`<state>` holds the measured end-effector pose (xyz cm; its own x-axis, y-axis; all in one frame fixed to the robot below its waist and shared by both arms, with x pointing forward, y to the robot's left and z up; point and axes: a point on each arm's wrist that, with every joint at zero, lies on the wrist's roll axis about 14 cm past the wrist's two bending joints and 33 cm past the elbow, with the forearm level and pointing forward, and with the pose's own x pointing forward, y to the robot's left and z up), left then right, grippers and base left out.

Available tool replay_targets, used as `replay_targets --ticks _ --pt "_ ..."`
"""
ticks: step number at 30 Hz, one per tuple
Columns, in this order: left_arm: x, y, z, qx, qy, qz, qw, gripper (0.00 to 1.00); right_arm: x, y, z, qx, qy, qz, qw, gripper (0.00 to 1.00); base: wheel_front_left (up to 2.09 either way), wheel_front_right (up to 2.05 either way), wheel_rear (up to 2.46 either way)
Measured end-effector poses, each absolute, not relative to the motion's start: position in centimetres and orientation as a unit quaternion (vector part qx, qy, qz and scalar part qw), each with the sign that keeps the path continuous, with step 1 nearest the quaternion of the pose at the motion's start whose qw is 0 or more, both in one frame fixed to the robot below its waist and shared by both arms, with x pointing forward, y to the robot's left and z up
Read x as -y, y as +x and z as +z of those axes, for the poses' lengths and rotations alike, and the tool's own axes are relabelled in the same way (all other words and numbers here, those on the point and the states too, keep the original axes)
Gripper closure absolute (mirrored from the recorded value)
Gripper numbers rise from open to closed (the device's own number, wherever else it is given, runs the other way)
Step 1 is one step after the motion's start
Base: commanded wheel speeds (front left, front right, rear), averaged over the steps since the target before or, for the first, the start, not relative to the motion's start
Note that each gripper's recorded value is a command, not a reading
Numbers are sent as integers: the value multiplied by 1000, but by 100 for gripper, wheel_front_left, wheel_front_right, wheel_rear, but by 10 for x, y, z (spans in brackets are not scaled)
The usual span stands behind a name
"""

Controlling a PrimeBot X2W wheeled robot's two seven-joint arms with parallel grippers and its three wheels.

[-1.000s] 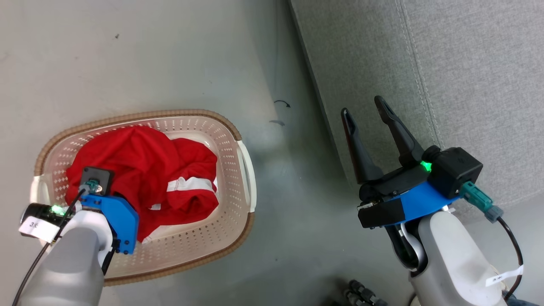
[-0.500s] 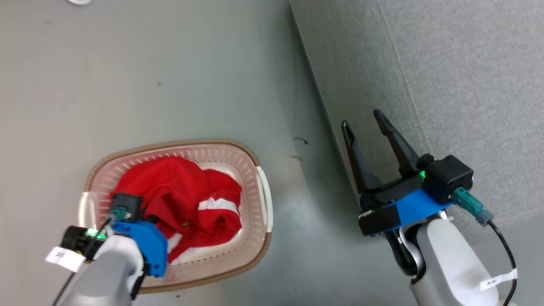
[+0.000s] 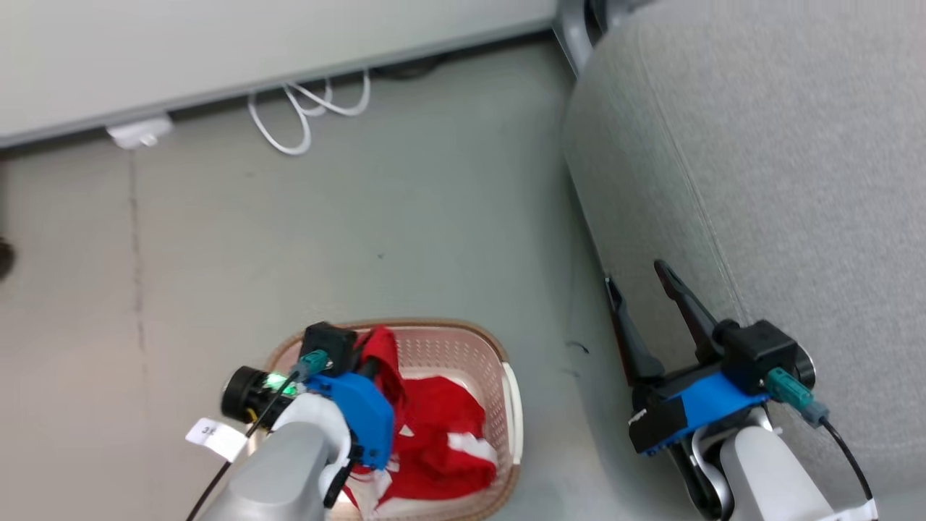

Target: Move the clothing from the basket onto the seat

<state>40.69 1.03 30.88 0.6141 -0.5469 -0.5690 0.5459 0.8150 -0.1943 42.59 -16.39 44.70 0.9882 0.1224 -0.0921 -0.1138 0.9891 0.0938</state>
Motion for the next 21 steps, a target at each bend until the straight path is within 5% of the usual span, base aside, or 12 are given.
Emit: replay_targets --ticks 21 --pt "19 445 496 -71 -34 -334 939 100 121 402 485 -14 45 118 992 0 0 0 0"
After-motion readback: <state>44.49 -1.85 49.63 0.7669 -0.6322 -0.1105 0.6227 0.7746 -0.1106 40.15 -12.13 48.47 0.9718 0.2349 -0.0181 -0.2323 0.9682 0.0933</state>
